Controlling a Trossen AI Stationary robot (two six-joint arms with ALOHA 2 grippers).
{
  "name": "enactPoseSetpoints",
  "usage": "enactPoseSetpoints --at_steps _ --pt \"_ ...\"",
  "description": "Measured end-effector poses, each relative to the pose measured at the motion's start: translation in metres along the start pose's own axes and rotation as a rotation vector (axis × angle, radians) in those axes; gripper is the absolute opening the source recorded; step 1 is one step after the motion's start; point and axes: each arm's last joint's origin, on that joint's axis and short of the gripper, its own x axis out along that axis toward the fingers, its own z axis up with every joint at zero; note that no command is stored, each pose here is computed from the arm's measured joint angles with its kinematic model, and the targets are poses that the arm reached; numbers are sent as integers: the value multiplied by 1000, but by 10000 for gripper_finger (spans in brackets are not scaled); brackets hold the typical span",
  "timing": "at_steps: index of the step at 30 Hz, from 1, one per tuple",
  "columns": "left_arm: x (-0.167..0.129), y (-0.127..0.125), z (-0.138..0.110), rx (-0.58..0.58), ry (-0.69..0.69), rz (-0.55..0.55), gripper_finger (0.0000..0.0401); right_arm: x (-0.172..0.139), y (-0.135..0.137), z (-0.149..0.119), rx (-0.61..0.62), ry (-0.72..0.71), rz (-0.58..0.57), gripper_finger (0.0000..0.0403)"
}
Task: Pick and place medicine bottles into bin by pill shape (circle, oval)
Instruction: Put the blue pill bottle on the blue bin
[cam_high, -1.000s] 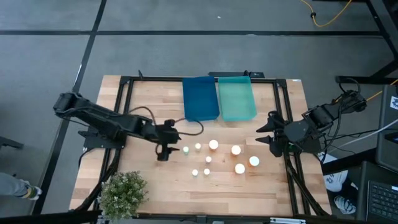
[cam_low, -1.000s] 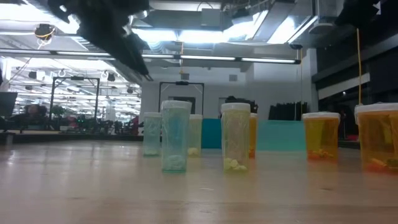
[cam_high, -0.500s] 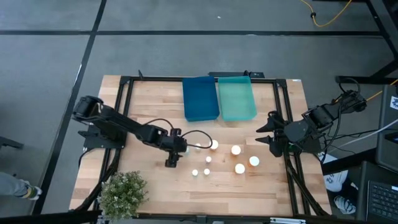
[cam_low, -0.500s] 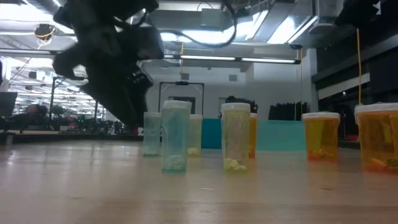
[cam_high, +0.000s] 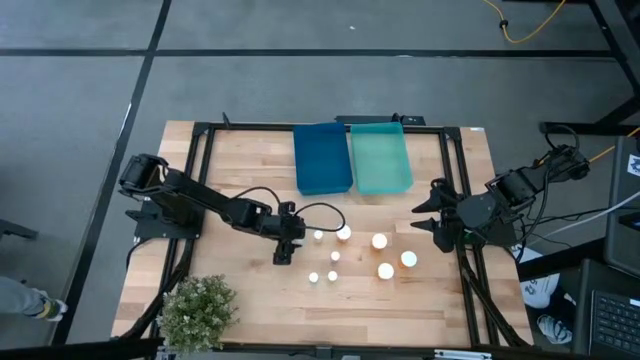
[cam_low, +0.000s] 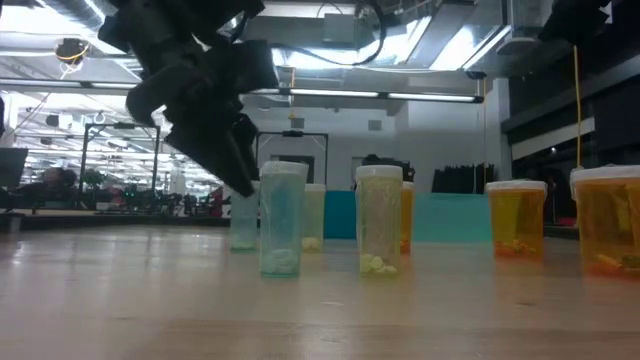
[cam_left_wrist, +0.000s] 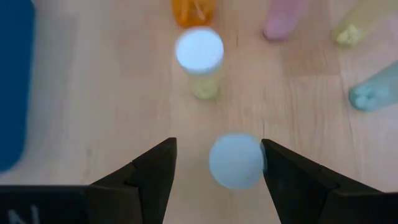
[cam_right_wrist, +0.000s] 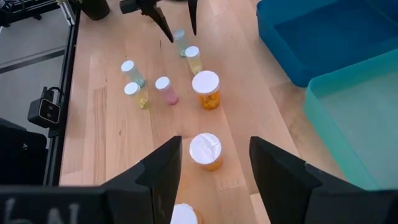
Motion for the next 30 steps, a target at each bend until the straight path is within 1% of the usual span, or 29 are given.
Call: enactPoseSetpoints --at_steps 5,9,13,20,26,30 --pt "-3 1 -2 4 21 2 223 0 0 0 -2 2 -2 191" --pt "-2 0 -2 4 29 -22 222 0 0 -1 -3 5 -4 190" --pt "-2 0 -3 4 29 -26 211 0 0 -1 -2 5 -5 191" --pt "-2 -1 -2 4 30 -57 168 0 -1 -1 -2 4 -7 191" --pt "-1 1 -2 0 27 -49 121 0 -1 0 0 -3 -16 190" --pt "-1 6 -1 -13 23 -38 97 0 -1 0 0 -3 -16 190"
